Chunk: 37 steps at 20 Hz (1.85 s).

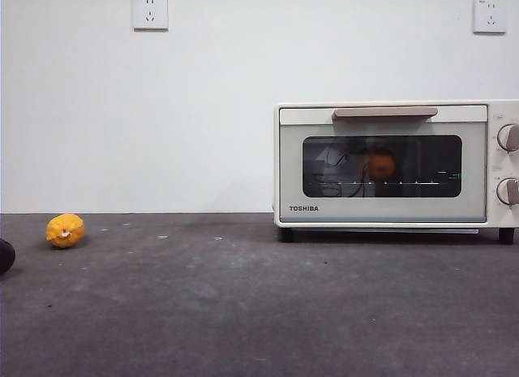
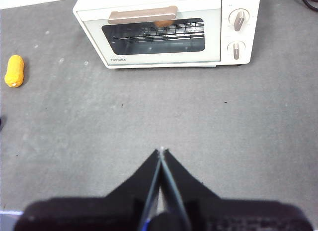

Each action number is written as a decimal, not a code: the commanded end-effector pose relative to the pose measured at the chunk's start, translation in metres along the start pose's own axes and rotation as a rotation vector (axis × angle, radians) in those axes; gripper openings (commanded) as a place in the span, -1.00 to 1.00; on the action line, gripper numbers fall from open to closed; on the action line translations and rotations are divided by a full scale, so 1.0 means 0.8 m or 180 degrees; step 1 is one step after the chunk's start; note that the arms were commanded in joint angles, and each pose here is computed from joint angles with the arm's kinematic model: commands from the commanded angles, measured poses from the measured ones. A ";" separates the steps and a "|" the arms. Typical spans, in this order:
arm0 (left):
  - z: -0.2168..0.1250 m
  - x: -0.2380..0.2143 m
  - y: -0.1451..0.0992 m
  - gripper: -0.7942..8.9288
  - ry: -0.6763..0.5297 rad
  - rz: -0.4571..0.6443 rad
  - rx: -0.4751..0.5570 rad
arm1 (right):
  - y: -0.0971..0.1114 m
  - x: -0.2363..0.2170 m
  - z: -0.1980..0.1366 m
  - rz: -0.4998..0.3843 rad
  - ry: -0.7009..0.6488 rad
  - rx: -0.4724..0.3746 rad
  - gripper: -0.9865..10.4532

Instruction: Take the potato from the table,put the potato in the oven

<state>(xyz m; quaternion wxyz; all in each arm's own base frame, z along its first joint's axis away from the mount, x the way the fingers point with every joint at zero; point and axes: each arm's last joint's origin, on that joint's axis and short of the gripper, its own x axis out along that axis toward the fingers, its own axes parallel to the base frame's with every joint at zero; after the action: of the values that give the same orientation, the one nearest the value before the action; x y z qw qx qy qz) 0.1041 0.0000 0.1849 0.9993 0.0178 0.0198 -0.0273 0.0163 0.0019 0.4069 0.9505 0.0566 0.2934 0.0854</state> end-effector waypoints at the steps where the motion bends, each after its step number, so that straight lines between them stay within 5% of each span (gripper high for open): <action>1: -0.015 0.000 0.000 -0.84 0.0019 -0.0004 -0.0126 | -0.001 0.000 -0.003 -0.0019 0.0065 -0.0026 -0.82; 13: -0.045 -0.009 0.002 -0.84 0.0420 0.0343 -0.0115 | -0.001 0.000 -0.003 -0.0019 0.0065 -0.0026 -0.82; 37: -0.048 -0.006 0.001 -0.84 0.0527 0.0230 -0.0207 | -0.003 -0.003 -0.005 -0.0135 0.0001 -0.0023 -0.82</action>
<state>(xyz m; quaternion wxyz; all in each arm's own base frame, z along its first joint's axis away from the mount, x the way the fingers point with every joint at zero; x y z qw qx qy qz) 0.0977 0.0024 0.1490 0.9947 -0.0075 0.1019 0.0112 0.0148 0.0003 0.4069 0.9536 0.0568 0.2882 0.0665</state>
